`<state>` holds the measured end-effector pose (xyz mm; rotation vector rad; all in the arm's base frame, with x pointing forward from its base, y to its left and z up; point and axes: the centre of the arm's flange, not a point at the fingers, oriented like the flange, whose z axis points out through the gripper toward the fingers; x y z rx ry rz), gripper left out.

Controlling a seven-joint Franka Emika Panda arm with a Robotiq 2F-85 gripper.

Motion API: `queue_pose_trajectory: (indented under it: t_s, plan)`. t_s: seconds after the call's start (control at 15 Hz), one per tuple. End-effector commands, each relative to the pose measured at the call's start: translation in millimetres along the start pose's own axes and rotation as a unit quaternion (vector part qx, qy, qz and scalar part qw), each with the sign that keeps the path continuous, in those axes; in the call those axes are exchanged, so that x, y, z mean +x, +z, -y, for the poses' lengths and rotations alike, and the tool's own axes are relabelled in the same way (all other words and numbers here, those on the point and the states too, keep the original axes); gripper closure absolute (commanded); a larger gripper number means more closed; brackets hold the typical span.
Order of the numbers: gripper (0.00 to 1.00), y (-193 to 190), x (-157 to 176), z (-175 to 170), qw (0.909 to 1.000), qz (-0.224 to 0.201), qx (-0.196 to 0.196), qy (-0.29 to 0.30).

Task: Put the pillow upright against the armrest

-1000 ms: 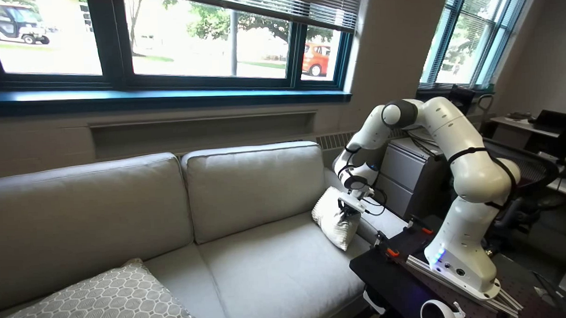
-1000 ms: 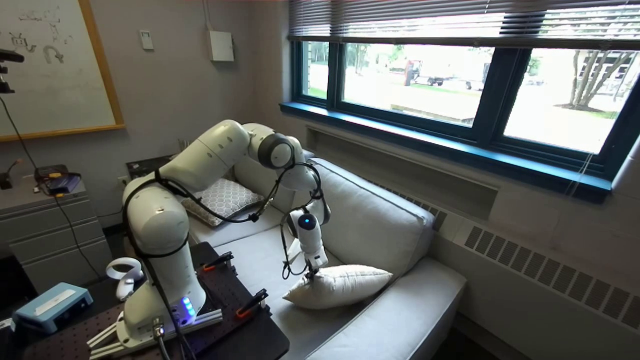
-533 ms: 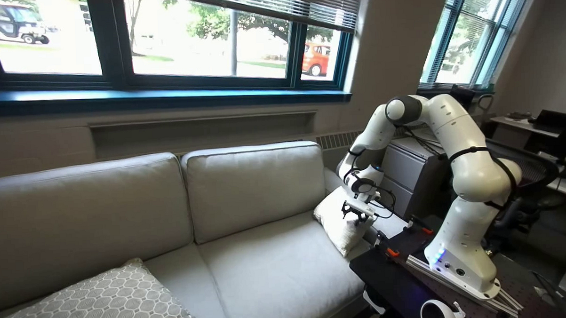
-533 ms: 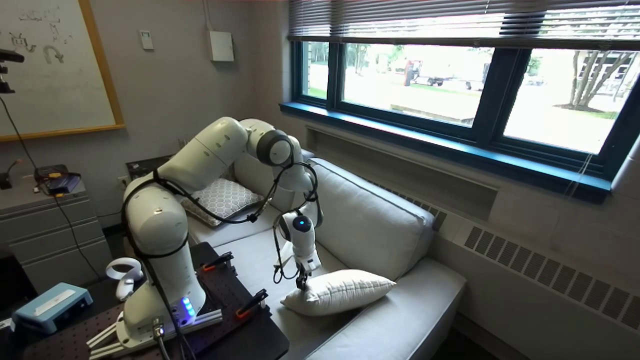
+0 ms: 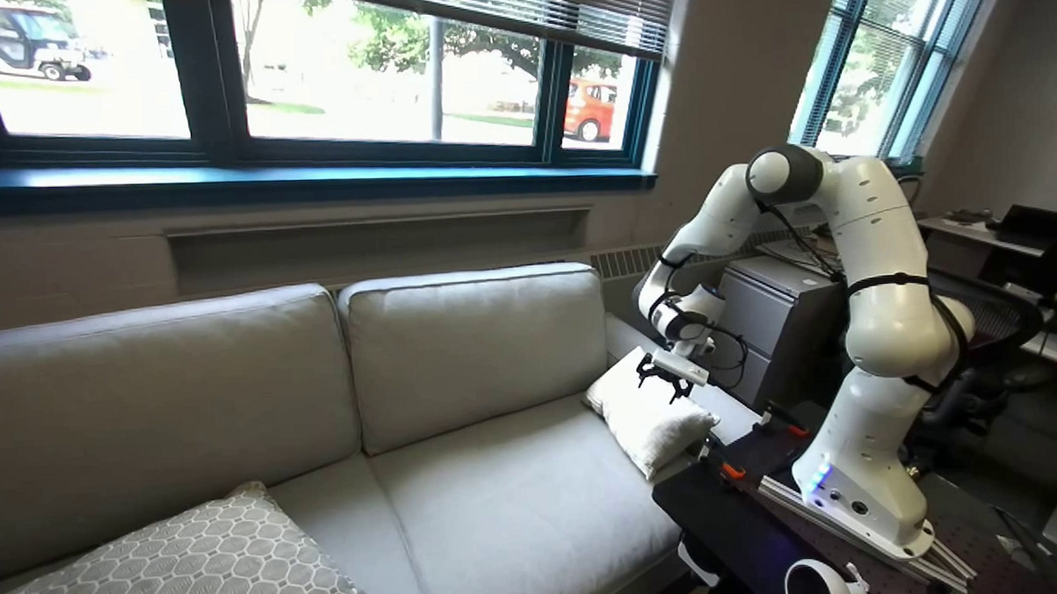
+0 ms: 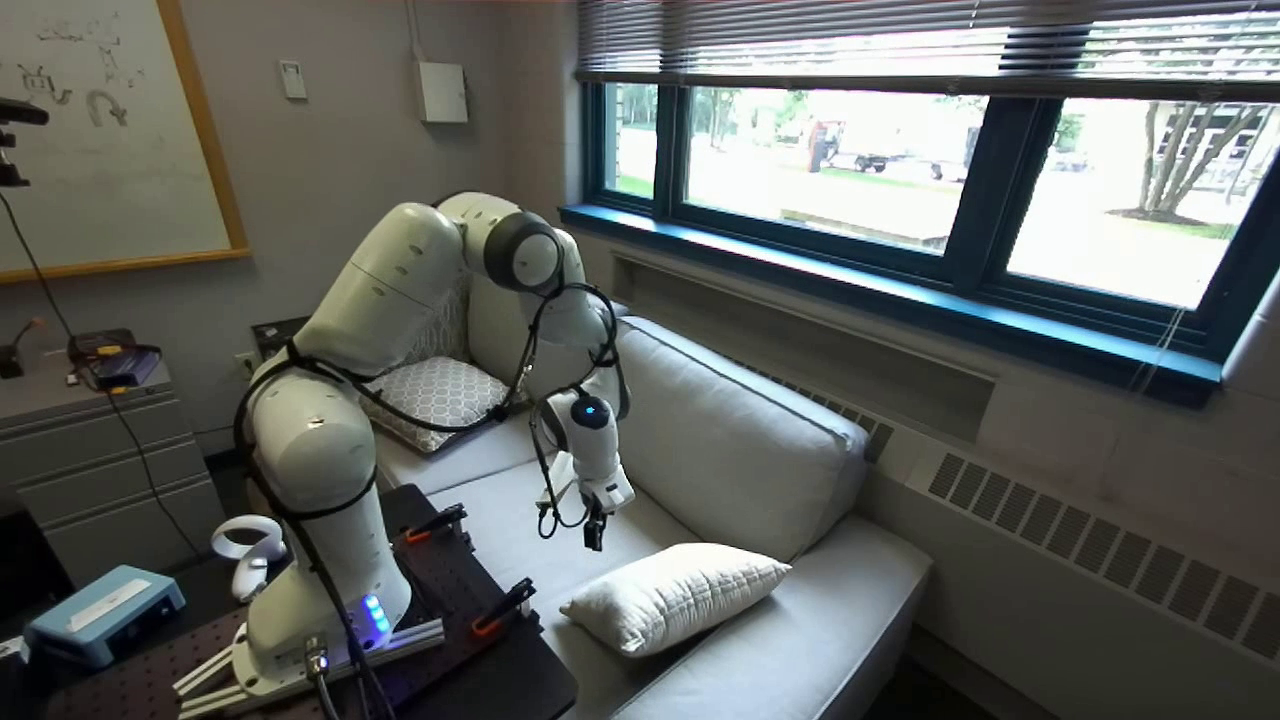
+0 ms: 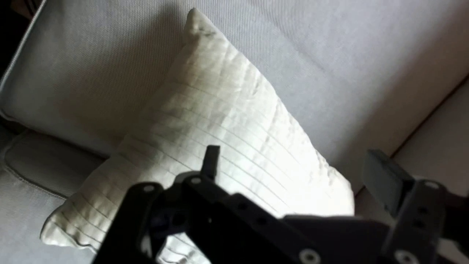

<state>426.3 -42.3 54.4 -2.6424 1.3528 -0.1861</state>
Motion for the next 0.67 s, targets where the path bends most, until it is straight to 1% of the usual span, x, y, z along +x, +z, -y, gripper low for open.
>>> queue_pose_trajectory:
  t_s: [0.0, 0.07, 0.2, 0.27, 0.4, 0.6]
  plan:
    - [0.0, -46.9, -18.2, 19.7, 0.9948, 0.046, 0.007, -0.09]
    - [0.0, -48.6, -24.4, 22.8, 0.9911, 0.06, 0.007, -0.118]
    - [0.0, -49.3, -36.0, 27.1, 0.9804, 0.093, 0.017, -0.173]
    - [0.0, -17.0, -39.8, 9.3, 0.9877, 0.066, 0.011, -0.142]
    - [0.0, -20.1, -48.0, 11.0, 0.9824, 0.084, 0.014, -0.166]
    - [0.0, -22.8, -49.7, 10.1, 0.9812, 0.086, 0.015, -0.172]
